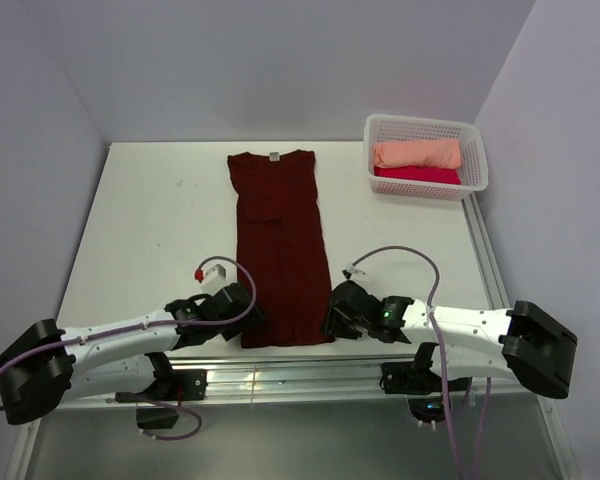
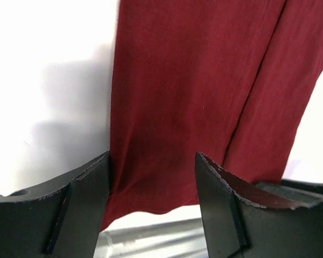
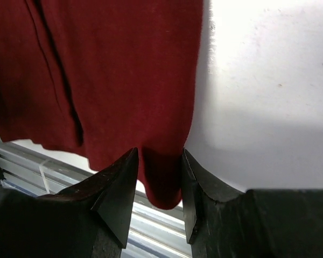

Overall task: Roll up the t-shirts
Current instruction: Roll the tshirt

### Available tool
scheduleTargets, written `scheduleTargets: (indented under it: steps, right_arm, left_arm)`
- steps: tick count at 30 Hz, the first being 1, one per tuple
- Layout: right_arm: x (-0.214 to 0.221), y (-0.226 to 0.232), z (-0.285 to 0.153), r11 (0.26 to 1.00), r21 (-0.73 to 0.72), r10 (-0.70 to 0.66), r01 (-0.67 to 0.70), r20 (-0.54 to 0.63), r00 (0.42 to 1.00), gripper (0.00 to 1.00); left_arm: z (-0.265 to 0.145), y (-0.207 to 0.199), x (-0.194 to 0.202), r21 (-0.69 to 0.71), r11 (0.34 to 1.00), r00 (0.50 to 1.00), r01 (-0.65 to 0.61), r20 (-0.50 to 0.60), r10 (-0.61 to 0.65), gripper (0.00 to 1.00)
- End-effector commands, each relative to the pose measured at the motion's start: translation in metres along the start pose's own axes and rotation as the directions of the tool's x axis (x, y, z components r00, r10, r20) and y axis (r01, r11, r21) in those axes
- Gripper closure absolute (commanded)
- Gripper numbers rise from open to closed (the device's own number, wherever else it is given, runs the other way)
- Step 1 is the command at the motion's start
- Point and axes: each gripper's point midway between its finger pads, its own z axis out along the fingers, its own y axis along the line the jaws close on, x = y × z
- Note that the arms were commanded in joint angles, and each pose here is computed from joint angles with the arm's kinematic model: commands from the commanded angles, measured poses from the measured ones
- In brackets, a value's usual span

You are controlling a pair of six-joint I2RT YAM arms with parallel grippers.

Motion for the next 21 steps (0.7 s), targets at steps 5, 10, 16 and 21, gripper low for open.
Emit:
scheduleTargets:
  steps: [5,10,16,21]
  right_arm:
    - [0.002,-0.015,-0.004,0.999,0.045,-0.002,0.001,0.012,1.000,0.57]
    - [0.003,-0.026,-0.005,0.996,0.088,-0.019,0.018,0.009,1.000,0.56]
    - [-0.005,-0.033,-0.011,0.994,0.106,-0.036,0.033,0.029,0.999,0.54]
    - [-0.015,-0.046,-0.013,0.994,0.109,-0.029,0.025,0.033,0.999,0.54]
  left_arm:
    - [-0.015,0.100,0.048,-0.424,0.899,0.991,-0.109,-0.119,0.064,0.30]
    - [-0.025,0.102,0.063,-0.449,0.882,0.986,-0.143,-0.137,0.090,0.31]
    - [-0.034,0.090,0.054,-0.466,0.870,0.987,-0.159,-0.086,0.134,0.33]
    - [-0.020,0.080,0.066,-0.370,0.911,0.980,-0.182,-0.145,0.137,0.35]
